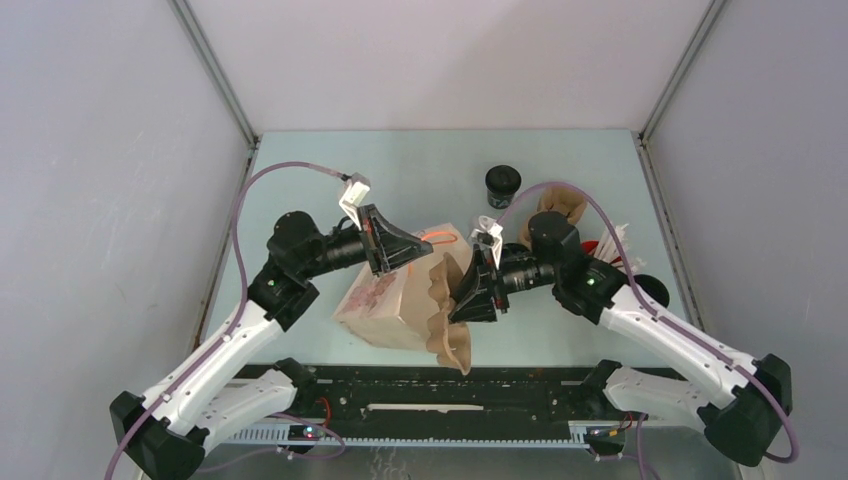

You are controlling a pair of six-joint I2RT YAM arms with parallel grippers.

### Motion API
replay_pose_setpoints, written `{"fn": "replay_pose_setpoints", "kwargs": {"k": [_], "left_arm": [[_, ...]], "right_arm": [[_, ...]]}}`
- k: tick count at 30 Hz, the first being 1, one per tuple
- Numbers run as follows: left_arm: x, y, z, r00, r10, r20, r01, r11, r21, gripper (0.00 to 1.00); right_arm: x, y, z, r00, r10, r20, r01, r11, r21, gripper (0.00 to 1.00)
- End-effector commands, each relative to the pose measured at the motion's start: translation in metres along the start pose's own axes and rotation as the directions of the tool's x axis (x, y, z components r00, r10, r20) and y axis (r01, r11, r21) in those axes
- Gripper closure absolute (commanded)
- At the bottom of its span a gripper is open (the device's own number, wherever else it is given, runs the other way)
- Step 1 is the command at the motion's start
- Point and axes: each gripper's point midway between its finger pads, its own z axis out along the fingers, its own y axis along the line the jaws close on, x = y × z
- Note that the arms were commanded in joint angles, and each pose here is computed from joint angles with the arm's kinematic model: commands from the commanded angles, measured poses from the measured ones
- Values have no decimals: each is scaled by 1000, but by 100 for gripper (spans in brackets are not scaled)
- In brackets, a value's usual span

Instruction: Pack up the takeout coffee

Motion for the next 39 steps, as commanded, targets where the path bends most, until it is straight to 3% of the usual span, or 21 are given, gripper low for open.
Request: {"fn": "replay_pose_setpoints", "kwargs": {"k": [1,11,14,18,25,34,39], "left_arm": [[3,-12,-3,1000,31,-8,-30,997,71,100],[12,-18,-6,998,48,-41,-43,992,119,100],[14,-17,-5,998,43,-50,-36,992,124,100],[17,-15,-3,998,31,-56,-24,992,125,100],[16,-19,-2,999,25,-46,-18,990,143,100],[12,-21,1,999,18,-34,-13,989,145,100],[2,-8,5,999,-17,35,14,997,76,100]], "right_arm": [[-13,2,3,999,-18,26,22,992,-121,59],[-11,-48,4,999,29,-23,-28,998,57,59],[-17,-66,1,999,51,3,-50,984,173,59],[-28,-67,1,998,54,44,-62,975,214,60],[-22,-104,-10,998,37,42,-52,878,476,59],[-19,-107,6,997,-69,-18,67,806,588,58],[-16,-98,23,989,-138,-58,146,798,585,57]]}}
